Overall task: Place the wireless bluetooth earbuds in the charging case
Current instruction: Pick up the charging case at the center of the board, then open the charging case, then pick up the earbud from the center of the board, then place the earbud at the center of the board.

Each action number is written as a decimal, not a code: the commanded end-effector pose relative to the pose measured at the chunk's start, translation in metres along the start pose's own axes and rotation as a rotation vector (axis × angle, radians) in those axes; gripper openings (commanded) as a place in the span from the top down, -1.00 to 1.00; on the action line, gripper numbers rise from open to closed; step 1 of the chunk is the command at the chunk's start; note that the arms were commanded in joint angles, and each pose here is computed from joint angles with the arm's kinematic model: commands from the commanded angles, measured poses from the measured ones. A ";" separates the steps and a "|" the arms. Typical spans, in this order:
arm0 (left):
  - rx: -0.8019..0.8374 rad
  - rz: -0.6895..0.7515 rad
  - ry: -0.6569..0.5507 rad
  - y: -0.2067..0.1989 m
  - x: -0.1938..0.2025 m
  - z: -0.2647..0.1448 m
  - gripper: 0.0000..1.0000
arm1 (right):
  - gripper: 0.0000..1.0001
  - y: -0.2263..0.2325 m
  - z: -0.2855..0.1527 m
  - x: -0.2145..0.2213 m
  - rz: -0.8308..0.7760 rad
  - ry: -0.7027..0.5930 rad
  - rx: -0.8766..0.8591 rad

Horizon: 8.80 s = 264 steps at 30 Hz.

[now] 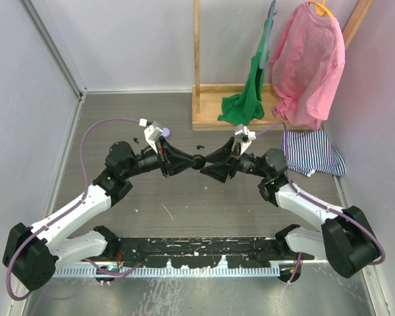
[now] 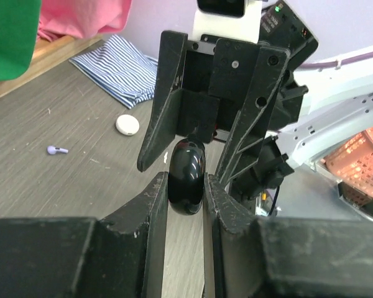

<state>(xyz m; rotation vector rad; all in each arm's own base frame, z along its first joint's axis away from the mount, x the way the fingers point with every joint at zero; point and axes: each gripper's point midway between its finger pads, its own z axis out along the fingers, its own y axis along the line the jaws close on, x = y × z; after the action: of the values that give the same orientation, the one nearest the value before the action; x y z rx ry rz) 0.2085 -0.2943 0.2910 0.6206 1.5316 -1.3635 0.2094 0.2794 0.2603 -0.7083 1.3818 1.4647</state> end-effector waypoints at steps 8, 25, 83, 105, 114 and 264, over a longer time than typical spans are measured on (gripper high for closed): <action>0.108 0.221 0.265 -0.012 0.011 -0.003 0.89 | -0.39 0.018 -0.006 0.000 -0.296 0.066 -0.087; 0.203 0.245 0.402 -0.022 0.021 -0.007 0.89 | -0.28 0.025 0.011 0.015 -0.362 0.083 -0.167; -0.102 0.271 0.298 0.020 0.016 -0.007 -0.27 | 0.98 0.033 0.006 0.028 -0.331 -0.007 -0.178; -0.155 0.156 0.232 0.025 -0.005 -0.004 -0.48 | 0.98 0.031 0.007 0.041 -0.341 0.013 -0.185; -0.194 0.139 0.239 0.032 -0.006 -0.004 -0.52 | 0.98 0.028 0.007 0.040 -0.350 0.007 -0.169; -1.097 0.074 0.833 0.155 0.180 -0.054 0.66 | 0.93 -0.060 -0.021 0.077 -0.461 0.031 0.292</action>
<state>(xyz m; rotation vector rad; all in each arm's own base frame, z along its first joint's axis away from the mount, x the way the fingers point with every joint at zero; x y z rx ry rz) 0.2613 -0.2337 0.0607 0.4822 2.5282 0.0043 0.2244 0.2667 0.1410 -0.8042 1.3923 0.8940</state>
